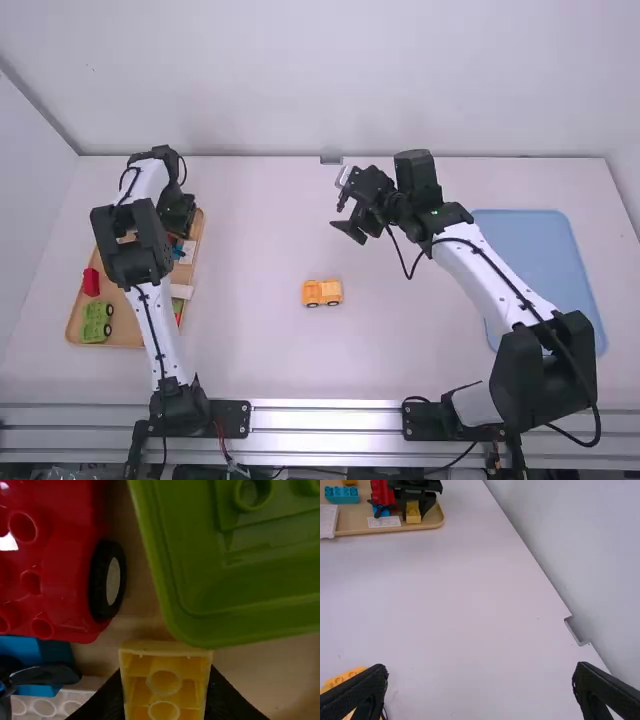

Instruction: Assemble lego blocks to make yellow taxi

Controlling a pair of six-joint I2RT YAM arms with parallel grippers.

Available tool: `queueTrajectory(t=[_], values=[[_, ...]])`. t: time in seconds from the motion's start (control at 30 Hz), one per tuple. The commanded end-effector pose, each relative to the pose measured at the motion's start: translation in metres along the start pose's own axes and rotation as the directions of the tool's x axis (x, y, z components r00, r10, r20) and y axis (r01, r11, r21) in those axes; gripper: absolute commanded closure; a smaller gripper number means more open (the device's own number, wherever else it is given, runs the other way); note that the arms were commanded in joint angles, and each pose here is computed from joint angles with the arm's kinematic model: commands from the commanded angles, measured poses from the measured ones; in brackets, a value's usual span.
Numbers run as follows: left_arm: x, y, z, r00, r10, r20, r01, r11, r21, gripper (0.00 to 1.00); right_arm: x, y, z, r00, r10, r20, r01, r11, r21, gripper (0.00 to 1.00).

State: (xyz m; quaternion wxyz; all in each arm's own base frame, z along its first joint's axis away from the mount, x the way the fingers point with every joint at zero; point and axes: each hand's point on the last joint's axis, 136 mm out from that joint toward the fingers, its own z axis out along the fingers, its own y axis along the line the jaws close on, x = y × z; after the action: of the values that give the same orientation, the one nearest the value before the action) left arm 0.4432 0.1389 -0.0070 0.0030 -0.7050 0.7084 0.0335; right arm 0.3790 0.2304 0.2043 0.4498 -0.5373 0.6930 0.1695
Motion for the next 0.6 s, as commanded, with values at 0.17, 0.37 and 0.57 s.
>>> queueTrajectory(t=[0.17, 0.37, 0.57], values=[[0.0172, 0.0037, 0.0031, 0.997, 0.01, -0.078, -0.01, 1.0, -0.006, 0.6, -0.0053, -0.0018, -0.0005, 1.0, -0.005, 0.012, 0.005, 1.0, 0.001, 0.01], [0.0175, 0.0046, 0.003, 0.997, 0.003, -0.079, -0.004, 1.0, -0.011, 0.53, -0.004, -0.0019, -0.0008, 1.0, -0.008, 0.008, 0.008, 1.0, 0.0, 0.02], [0.0173, 0.0044, 0.003, 0.997, 0.003, -0.078, -0.003, 1.0, -0.01, 0.72, -0.002, -0.0007, -0.0002, 1.0, -0.007, 0.004, 0.007, 1.0, -0.002, 0.01]])
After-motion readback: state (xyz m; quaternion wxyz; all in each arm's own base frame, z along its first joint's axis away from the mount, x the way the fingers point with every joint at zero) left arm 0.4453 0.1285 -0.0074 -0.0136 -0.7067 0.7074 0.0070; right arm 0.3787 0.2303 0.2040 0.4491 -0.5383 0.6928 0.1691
